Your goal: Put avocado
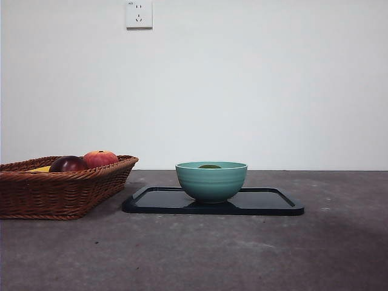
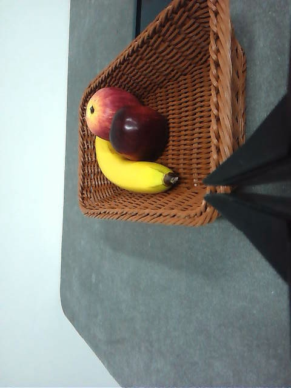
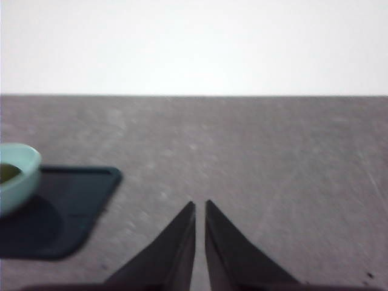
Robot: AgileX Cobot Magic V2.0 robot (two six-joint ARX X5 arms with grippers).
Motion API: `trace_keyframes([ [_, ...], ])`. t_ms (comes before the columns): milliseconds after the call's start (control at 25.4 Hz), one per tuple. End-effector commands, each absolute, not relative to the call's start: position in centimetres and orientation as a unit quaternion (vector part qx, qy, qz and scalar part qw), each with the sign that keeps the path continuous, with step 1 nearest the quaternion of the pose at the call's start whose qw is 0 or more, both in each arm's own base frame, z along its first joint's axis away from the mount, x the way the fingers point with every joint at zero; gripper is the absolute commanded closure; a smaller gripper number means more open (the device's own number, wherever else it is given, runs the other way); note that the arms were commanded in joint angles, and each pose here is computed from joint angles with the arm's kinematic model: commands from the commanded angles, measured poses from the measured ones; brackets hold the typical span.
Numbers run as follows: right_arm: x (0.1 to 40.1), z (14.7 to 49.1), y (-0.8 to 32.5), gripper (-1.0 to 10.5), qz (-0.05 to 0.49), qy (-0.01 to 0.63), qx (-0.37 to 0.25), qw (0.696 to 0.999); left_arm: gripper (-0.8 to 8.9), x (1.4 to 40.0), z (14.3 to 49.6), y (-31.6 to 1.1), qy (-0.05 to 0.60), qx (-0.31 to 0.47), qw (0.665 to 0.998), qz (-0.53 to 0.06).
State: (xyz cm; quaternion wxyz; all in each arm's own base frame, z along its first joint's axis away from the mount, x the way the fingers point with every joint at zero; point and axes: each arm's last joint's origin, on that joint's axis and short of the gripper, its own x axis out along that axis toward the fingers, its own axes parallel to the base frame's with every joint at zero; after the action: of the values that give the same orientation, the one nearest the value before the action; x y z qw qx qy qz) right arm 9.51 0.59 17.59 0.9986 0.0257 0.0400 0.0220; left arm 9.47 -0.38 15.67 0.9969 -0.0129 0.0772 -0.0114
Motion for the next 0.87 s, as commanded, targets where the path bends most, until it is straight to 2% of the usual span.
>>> trace_keyframes([
  [39,9.5,16.7,0.4,9.2,0.013,0.031,0.002,0.999,7.94,9.6,14.9,-0.4,0.091,-0.005,0.996,-0.012],
  [473,9.6,15.0,0.2,9.2,0.007,0.085,-0.053,0.995,7.94,9.6,14.9,-0.4,0.091,-0.005,0.996,-0.012],
  [867,9.6,15.1,0.2,9.2,0.007,0.079,-0.056,0.995,7.94,9.6,14.9,-0.4,0.091,-0.005,0.996,-0.012],
])
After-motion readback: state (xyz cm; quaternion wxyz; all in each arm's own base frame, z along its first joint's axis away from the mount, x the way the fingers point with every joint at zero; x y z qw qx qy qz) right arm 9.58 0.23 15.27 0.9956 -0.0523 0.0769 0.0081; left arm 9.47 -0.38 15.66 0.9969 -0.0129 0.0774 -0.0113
